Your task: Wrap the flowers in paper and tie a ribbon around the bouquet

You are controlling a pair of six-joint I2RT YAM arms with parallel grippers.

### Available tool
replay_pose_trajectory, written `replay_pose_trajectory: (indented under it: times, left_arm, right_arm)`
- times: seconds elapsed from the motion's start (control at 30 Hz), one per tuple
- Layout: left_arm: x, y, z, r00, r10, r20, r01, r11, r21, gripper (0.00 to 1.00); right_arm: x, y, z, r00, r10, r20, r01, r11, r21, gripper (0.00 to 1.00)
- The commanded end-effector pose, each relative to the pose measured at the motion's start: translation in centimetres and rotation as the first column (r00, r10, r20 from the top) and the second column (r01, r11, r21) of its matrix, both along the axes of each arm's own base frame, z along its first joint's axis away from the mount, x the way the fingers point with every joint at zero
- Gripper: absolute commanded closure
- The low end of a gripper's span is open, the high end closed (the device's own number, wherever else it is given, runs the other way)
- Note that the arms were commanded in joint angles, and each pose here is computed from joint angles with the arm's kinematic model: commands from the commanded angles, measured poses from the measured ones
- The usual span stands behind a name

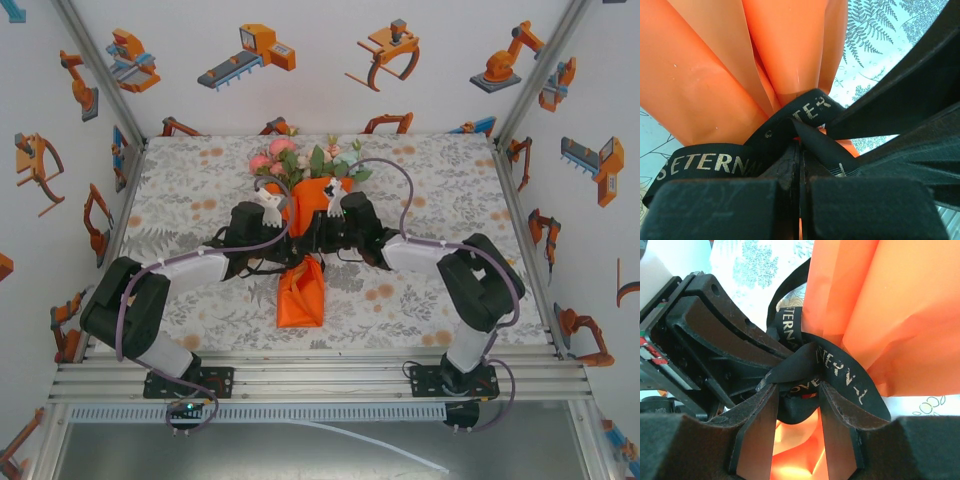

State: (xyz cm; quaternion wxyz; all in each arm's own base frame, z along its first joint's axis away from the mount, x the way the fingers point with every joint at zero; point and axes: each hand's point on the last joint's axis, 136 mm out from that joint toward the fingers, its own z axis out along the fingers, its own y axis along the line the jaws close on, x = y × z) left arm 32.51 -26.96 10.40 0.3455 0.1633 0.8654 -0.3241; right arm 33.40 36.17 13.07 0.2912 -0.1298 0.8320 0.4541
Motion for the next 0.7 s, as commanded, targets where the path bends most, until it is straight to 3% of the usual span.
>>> replay_pose_trajectory:
  times: [0.0, 0.2, 0.4, 0.53, 0.67]
  left_arm:
    - [0.3, -0.8, 1.2, 0.999, -0.02, 0.025, 0.021, 0.999, -0.033, 1.0]
    - [0.3, -0.8, 1.4, 0.999, -0.018, 0.034, 0.019, 0.999, -0.034, 1.0]
    - [0.2, -0.8, 1.7, 0.999, -0.022, 0.045, 0.025, 0.999, -0.049, 1.0]
    - [0.1, 0.8, 2.6, 0.996, 0.047, 0.081, -0.043, 0.998, -0.056, 0.87]
    - [-0.2, 3.2, 4.1, 0.989, 0.146, 0.014, -0.142, 0.979, -0.149, 0.78]
  right_arm:
    - [-0.1, 1.2, 0.2, 0.999, 0.03, 0.014, -0.03, 1.0, 0.01, 0.61]
    - [-0.2, 1.2, -0.4, 1.0, 0.032, 0.0, -0.032, 0.999, 0.004, 0.72]
    - [-0.2, 1.2, 0.7, 0.999, 0.037, 0.036, -0.038, 0.999, 0.017, 1.0]
    - [-0.4, 0.3, 0.8, 0.997, 0.026, 0.068, -0.025, 0.999, -0.022, 1.0]
    - [-0.6, -0.5, 0.5, 0.996, 0.015, 0.083, -0.01, 0.998, -0.059, 1.0]
